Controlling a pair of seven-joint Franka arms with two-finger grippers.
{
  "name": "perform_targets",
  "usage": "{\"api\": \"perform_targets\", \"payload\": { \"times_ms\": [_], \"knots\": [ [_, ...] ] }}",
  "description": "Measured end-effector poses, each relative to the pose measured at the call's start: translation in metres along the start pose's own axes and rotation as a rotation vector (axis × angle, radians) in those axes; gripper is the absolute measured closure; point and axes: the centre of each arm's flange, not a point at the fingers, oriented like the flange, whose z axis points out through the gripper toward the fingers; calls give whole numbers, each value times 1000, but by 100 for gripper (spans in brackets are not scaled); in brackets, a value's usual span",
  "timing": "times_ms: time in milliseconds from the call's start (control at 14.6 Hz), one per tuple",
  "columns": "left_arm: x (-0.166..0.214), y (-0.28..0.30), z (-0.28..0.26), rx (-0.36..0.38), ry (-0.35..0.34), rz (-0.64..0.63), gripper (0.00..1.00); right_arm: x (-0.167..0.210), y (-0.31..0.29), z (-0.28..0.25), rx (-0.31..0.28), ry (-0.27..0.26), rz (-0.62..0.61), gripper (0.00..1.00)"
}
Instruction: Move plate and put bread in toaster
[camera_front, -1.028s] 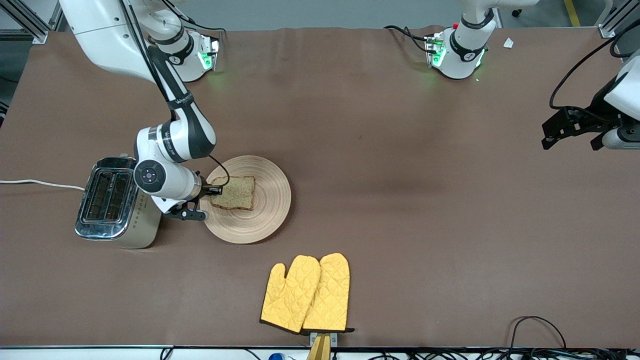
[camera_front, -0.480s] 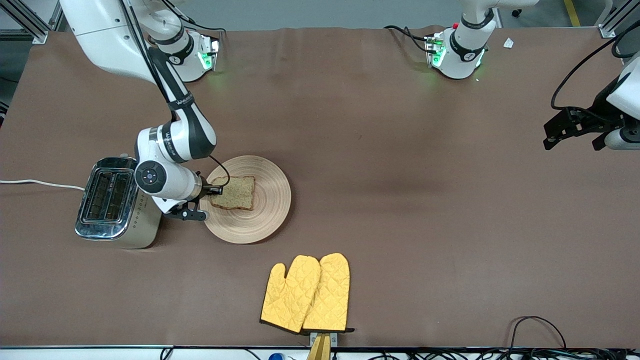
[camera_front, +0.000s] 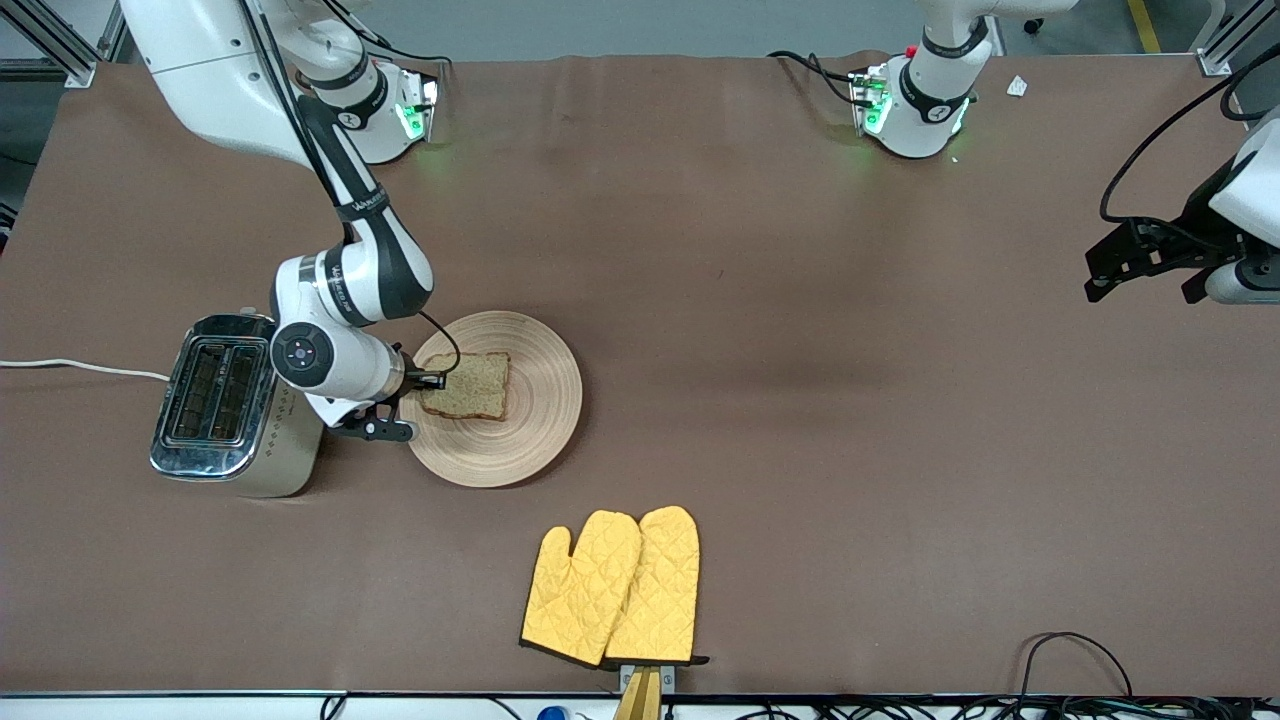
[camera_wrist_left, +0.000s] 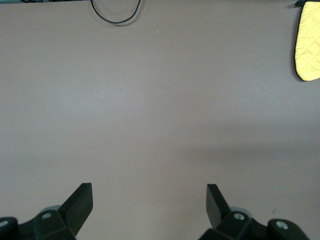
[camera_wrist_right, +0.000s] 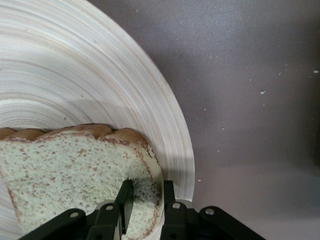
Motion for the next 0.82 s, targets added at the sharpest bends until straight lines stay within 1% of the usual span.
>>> {"api": "perform_targets", "payload": {
  "times_ms": [274, 548, 617, 822],
  "knots": [
    [0, 1, 0, 0, -1, 1, 0, 0, 0, 1, 0, -1, 0, 69],
    [0, 1, 0, 0, -1, 2, 0, 0, 0, 2, 0, -3, 1, 73],
    [0, 1, 0, 0, -1, 2, 0, 0, 0, 2, 0, -3, 1, 75],
    [0, 1, 0, 0, -1, 2, 0, 0, 0, 2, 0, -3, 3, 76]
  ]
}}
